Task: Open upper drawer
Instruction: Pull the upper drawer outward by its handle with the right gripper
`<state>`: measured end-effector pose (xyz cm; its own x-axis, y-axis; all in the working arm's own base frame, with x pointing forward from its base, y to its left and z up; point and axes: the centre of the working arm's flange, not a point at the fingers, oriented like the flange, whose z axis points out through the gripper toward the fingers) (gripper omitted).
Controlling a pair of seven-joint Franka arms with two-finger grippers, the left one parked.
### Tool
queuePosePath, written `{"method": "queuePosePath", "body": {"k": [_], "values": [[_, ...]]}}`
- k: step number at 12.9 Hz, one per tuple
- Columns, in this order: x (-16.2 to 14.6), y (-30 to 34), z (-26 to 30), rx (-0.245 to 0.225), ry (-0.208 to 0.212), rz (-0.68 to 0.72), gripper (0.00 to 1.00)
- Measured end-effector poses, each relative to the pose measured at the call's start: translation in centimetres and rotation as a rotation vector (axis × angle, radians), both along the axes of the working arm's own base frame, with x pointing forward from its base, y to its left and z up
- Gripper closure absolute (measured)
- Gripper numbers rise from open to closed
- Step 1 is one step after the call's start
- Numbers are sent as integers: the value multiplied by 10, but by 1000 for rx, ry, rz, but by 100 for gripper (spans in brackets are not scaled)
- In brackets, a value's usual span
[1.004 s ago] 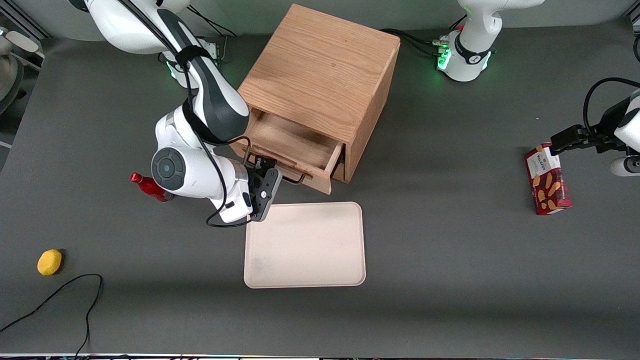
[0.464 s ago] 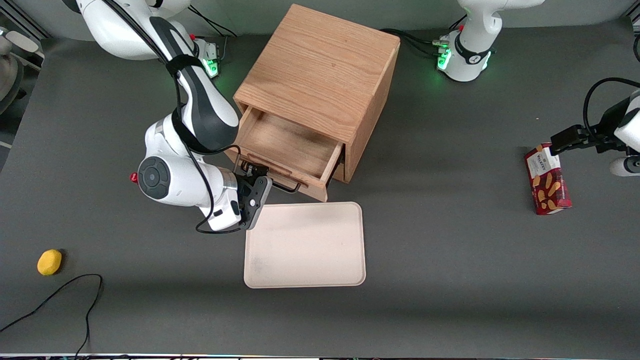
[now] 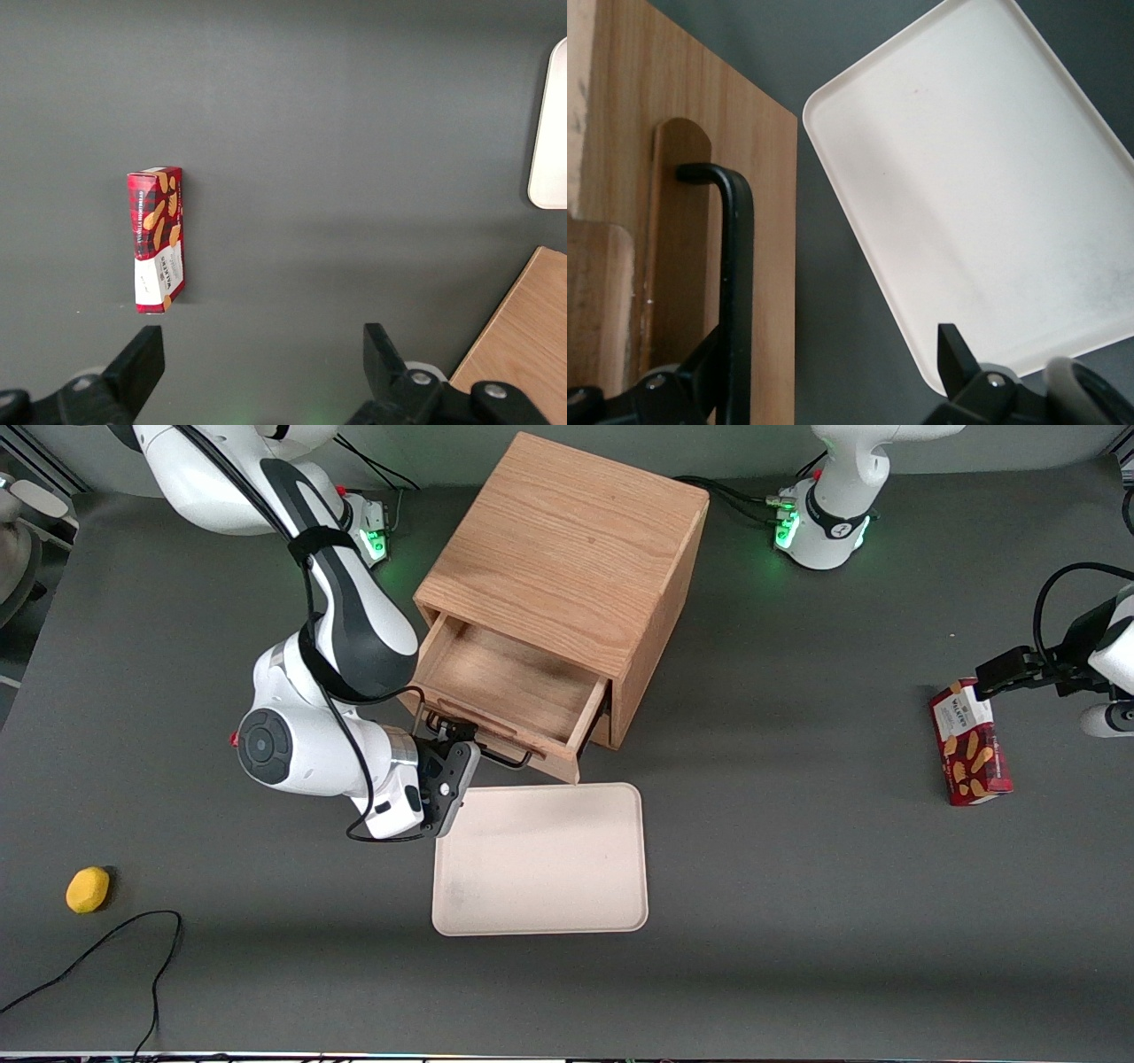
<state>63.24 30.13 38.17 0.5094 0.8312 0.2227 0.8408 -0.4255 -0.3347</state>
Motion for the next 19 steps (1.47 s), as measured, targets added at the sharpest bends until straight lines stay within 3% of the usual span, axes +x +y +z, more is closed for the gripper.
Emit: {"method": "queuePosePath", "body": {"k": [19], "values": [[38, -31, -3, 59, -60, 23, 0]]}}
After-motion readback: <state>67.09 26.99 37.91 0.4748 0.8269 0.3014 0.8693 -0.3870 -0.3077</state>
